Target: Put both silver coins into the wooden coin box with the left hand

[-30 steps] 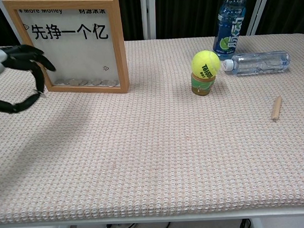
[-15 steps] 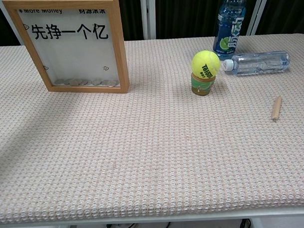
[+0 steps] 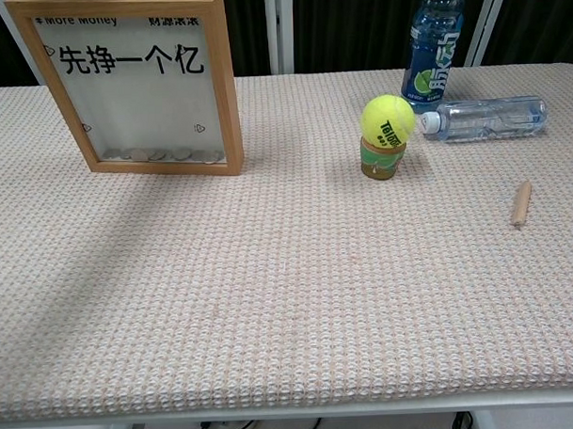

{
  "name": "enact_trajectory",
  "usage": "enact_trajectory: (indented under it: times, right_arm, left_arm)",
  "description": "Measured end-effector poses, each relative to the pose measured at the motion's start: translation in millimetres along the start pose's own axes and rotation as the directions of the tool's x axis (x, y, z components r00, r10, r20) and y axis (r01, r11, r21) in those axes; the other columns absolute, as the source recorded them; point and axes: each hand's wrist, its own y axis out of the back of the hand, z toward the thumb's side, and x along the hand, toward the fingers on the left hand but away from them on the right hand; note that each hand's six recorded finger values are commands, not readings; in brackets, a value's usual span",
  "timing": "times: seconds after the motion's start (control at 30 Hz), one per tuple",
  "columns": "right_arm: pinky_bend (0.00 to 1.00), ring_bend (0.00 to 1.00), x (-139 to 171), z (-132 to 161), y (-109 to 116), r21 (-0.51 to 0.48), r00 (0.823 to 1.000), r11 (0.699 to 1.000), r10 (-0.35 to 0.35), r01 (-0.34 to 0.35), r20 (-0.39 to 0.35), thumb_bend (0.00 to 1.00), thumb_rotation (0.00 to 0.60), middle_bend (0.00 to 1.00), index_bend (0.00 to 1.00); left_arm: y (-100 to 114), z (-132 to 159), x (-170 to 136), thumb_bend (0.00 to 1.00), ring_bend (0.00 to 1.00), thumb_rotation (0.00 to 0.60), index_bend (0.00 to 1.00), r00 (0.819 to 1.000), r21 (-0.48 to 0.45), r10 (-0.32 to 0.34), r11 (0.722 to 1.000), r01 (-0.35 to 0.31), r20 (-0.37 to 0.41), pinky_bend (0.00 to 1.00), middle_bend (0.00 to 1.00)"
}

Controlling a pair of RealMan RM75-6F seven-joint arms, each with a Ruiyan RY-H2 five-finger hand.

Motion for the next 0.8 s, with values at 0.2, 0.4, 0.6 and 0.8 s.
enact_trajectory:
  times: [0.2,0.4,0.6,0.8]
  right_arm:
    - [0.00,0.00,0.0,-6.2,1.9,-0.006,1.000,1.000,-0.005,0.005,0.014,0.23,0.600,0.00,0.00]
    - [0.00,0.00,-0.2,-7.2,-2.4,-0.011,1.000,1.000,0.007,-0.007,0.011,0.23,0.600,0.00,0.00]
    - [0.00,0.00,0.4,-9.0,-1.1,-0.016,1.000,1.000,0.002,-0.002,0.011,0.23,0.600,0.00,0.00]
    - [0.00,0.00,1.3,-14.1,1.5,-0.018,1.000,1.000,-0.004,0.004,0.022,0.23,0.600,0.00,0.00]
  left_arm:
    - [-19.9,16.3,20.1,0.45,0.11,0.600,0.62,0.999,-0.003,-0.052,0.999,0.052,0.005,0.15,0.27]
    - [-30.4,24.6,27.6,0.45,0.10,0.600,0.61,0.999,0.010,-0.053,0.999,0.053,0.007,0.15,0.28]
    - [-34.6,25.2,34.3,0.45,0.11,0.600,0.61,0.998,0.004,-0.051,0.999,0.051,-0.022,0.15,0.28]
    - [-35.0,19.6,40.6,0.45,0.10,0.600,0.62,0.997,0.003,-0.043,0.999,0.043,-0.061,0.15,0.28]
